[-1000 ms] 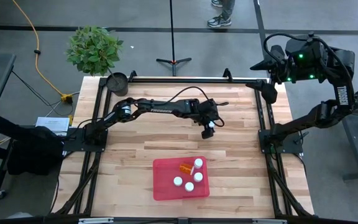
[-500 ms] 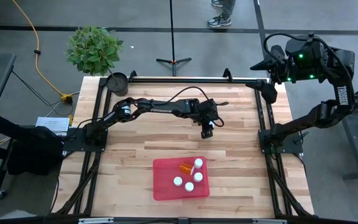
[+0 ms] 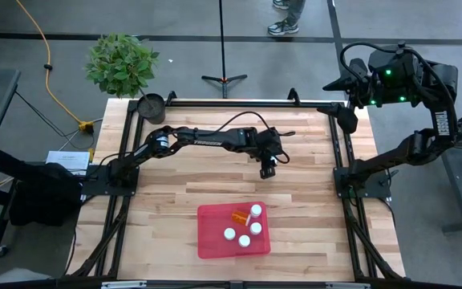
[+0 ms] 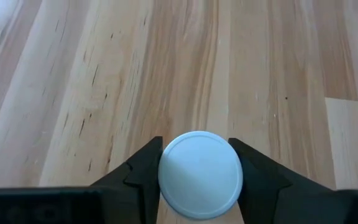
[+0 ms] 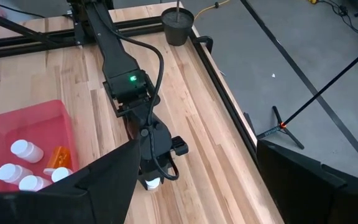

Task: Pick and place pill bottles into a basket
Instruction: Put the white medicine bottle into the red container

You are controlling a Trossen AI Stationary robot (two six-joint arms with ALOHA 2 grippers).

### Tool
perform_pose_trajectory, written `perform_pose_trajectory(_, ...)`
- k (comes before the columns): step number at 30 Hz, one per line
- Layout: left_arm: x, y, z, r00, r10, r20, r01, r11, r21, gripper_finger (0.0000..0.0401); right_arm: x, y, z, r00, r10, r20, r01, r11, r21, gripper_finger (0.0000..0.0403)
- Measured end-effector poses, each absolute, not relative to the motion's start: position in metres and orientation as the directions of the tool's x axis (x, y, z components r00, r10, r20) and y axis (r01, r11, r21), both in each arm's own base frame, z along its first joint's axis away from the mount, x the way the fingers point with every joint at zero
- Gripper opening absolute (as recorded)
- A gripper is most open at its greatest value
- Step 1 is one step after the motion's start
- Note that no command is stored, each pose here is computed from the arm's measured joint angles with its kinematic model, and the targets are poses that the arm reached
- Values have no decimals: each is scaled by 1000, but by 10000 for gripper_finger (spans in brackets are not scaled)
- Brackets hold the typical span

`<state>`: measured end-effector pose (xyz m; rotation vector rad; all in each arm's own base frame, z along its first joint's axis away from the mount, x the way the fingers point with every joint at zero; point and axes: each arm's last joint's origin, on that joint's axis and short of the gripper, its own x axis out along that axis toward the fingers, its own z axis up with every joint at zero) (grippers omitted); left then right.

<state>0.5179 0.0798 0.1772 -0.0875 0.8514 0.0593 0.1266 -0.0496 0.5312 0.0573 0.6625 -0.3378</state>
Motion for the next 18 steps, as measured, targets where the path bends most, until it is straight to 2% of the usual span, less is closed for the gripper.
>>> perform_pose_trajectory(6, 514, 83, 186, 642, 51, -765, -105, 994, -22, 190, 127, -50, 531, 736, -289, -612, 326, 944, -55, 312)
perform_pose_trajectory(18, 508, 103, 263, 643, 123, -756, -108, 992, 69, 190, 126, -49, 531, 737, -289, -611, 328, 943, -51, 312)
